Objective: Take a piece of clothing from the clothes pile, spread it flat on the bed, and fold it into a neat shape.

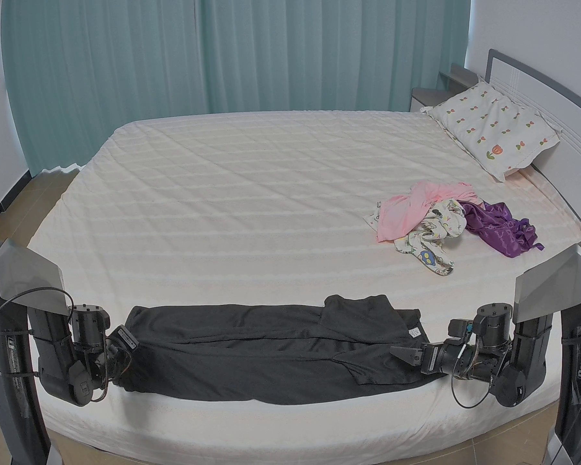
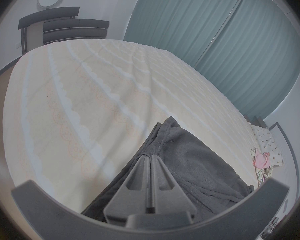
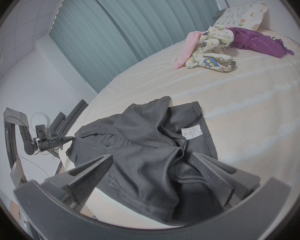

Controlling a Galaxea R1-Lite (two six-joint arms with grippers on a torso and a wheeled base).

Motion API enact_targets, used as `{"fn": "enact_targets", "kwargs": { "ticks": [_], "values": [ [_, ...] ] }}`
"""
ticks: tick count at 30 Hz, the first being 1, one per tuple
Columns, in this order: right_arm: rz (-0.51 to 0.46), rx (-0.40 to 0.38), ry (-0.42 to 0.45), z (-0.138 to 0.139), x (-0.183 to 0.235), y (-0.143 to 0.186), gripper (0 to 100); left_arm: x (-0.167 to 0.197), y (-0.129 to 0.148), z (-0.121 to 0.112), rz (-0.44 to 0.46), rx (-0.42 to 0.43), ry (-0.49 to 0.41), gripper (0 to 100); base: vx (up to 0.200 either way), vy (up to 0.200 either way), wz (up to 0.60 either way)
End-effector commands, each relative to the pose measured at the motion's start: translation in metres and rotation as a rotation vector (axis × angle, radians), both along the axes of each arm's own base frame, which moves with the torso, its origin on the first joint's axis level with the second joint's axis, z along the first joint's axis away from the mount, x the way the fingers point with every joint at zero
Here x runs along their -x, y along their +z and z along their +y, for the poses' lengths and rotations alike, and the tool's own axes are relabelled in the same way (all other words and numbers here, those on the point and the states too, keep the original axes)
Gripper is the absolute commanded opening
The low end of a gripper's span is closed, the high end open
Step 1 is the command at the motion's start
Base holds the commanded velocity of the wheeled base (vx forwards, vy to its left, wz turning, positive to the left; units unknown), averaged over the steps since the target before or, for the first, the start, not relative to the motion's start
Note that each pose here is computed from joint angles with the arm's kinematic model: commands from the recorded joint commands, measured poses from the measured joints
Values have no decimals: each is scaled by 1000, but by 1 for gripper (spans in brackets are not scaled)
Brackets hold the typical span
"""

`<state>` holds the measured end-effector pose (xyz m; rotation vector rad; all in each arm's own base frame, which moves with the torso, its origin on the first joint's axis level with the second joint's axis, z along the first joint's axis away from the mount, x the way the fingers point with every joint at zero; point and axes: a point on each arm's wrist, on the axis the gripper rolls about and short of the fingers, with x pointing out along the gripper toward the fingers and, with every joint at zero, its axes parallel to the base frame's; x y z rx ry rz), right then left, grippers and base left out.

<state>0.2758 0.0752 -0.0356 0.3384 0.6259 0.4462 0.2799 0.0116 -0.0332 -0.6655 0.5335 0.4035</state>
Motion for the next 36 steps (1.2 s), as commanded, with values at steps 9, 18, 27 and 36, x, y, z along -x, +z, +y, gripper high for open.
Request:
{"fn": "enact_targets", "kwargs": {
  "ticks": [9,18,27,36],
  "values": [
    [6,9,15,3,-10,-19,0,0,-3,0,10,2,2,0,0,0,0],
    [-71,-6,-36,-2,-31,-12,0,2,-7,0,30,1,5,0,0,0,0],
    [-86,3,-65,-1,-40,-17,0,3,-9,3,39,1,15,0,0,0,0],
    [-87,-1,-66,1,-43,-21,0,5,-14,3,59,4,13,0,0,0,0]
  ]
}}
